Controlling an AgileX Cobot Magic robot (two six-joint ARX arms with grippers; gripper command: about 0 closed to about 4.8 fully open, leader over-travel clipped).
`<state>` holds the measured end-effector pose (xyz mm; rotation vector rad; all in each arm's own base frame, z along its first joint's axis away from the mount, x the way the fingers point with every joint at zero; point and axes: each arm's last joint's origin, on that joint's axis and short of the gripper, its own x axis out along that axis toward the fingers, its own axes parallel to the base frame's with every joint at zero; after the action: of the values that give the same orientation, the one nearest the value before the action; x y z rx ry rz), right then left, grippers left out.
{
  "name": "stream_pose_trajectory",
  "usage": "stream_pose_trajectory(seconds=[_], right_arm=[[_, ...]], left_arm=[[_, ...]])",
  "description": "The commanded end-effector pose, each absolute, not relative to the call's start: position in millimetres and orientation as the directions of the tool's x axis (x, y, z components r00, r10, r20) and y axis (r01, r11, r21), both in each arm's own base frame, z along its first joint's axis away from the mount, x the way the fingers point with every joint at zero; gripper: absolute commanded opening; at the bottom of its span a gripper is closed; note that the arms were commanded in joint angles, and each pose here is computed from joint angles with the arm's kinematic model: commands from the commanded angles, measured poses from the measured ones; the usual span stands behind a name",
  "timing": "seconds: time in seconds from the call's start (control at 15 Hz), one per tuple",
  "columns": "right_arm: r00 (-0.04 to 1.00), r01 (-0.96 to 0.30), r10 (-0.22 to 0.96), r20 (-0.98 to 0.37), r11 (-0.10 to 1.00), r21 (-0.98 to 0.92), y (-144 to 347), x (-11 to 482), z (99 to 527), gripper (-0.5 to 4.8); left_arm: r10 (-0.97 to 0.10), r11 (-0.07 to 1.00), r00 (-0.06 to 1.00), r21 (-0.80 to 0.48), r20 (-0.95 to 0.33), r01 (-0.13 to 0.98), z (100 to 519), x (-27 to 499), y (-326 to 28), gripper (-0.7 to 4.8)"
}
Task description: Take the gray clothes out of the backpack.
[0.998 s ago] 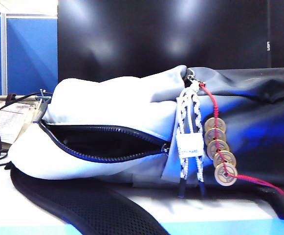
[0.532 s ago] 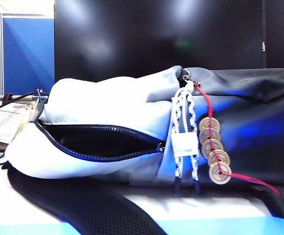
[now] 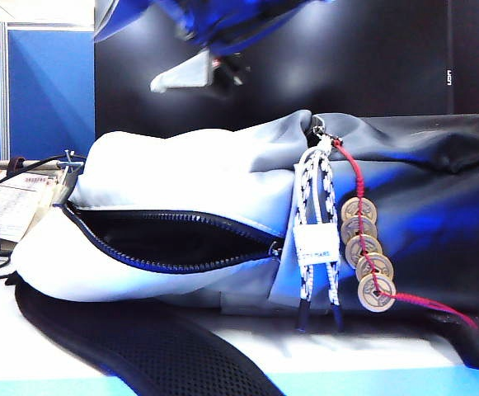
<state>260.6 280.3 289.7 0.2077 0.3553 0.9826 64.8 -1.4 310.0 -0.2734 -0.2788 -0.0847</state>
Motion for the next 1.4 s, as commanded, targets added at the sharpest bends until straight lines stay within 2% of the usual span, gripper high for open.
stream_pose_trajectory(seconds=[0.07,0.27,0.47,0.53,0.6,0.67,0.8,1.0,1.26,1.33,1.4], right_arm=[[0.613,-0.740,0.759,-0.219,0.649,0.177,301,248,282,4.79],[0.727,-0.632,0.625,-0.284,0.771,0.080,314,241,263,4.79],[0.715,-0.619,0.593,-0.371,0.783,0.059,325,247,230,4.79],[0.711,-0.614,0.581,-0.395,0.787,0.051,329,250,221,4.44],[0.716,-0.606,0.567,-0.407,0.795,0.042,331,252,218,1.54],[0.728,-0.596,0.558,-0.399,0.802,0.035,331,254,220,0.05],[0.781,-0.535,0.502,-0.370,0.844,0.016,329,260,229,-0.08],[0.821,-0.494,0.498,-0.279,0.865,0.090,307,268,274,-0.08],[0.882,-0.448,0.467,-0.071,0.874,0.189,230,254,371,-0.08],[0.886,-0.443,0.461,-0.053,0.875,0.195,214,249,385,-0.08],[0.887,-0.441,0.459,-0.056,0.876,0.195,203,245,392,-0.08]], left_arm=[[-0.045,0.962,0.960,-0.247,0.277,0.116,310,65,-1,-0.04],[-0.045,0.965,0.960,-0.238,0.276,0.113,310,65,-1,-0.04],[-0.044,0.965,0.960,-0.238,0.276,0.113,310,65,-1,-0.04],[-0.045,0.965,0.960,-0.238,0.276,0.113,310,65,-1,-0.04],[-0.044,0.965,0.960,-0.238,0.275,0.113,310,65,-1,-0.04],[-0.044,0.965,0.961,-0.238,0.274,0.113,310,65,-1,-0.04],[-0.045,0.965,0.962,-0.238,0.270,0.112,309,66,-1,-0.04],[-0.046,0.965,0.968,-0.239,0.247,0.107,303,69,-1,-0.04],[-0.245,0.934,0.959,-0.231,0.144,0.273,259,88,-7,-0.03],[-0.303,0.917,0.937,-0.215,0.175,0.336,249,92,-9,0.07],[-0.355,0.893,0.910,-0.208,0.214,0.398,243,96,-11,0.41]])
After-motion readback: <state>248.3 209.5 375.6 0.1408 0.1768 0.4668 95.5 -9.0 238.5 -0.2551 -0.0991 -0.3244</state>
